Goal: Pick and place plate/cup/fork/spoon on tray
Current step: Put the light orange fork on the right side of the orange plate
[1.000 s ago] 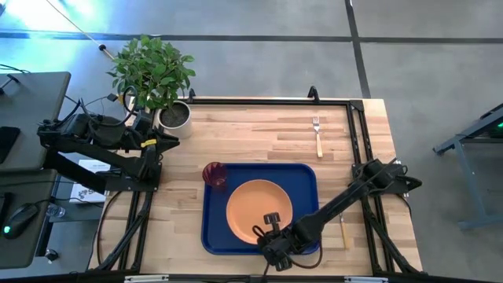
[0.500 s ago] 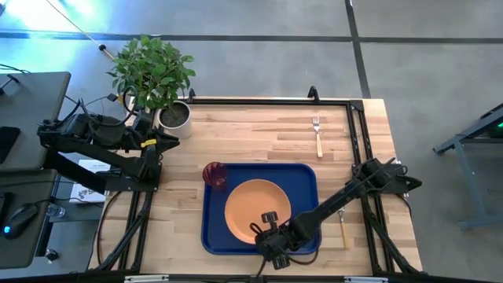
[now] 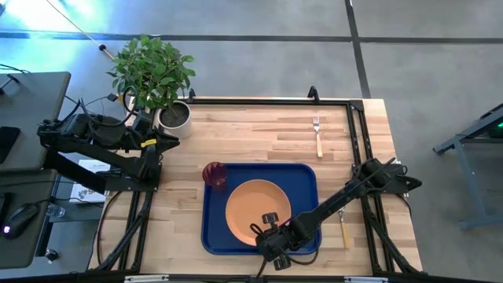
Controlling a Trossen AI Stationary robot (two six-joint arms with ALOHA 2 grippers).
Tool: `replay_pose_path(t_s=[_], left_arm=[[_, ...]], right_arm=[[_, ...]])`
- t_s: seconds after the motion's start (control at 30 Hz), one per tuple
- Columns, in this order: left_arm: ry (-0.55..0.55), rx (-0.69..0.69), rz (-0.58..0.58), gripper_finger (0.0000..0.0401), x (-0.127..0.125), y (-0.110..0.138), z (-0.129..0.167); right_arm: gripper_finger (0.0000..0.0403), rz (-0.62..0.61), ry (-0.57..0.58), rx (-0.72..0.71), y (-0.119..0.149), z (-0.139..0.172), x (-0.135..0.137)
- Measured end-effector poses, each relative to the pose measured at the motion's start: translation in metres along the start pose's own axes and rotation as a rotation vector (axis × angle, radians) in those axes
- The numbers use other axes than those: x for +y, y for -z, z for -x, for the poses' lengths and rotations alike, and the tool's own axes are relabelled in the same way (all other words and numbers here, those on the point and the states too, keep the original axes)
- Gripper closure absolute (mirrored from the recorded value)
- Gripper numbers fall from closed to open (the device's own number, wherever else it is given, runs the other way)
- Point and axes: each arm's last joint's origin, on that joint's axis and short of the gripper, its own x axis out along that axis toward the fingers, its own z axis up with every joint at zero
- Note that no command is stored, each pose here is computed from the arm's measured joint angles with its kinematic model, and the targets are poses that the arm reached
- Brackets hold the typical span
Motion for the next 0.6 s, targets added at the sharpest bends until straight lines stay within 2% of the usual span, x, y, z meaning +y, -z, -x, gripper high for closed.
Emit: replay_pose_path(t_s=[0.2,0.43,0.6], left_arm=[[0.013,0.012,0.001,0.0314,0.000,0.000,0.000],[0.028,0.025,0.000,0.0314,-0.001,0.001,0.000],[0.028,0.024,-0.036,0.0314,-0.001,0.001,0.000]], right_arm=[[0.0351,-0.008,0.001,-0.004,0.000,0.002,0.000],[0.0352,-0.044,0.039,-0.055,-0.005,0.017,-0.002],[0.0352,-0.137,0.090,-0.074,-0.006,0.027,-0.005]])
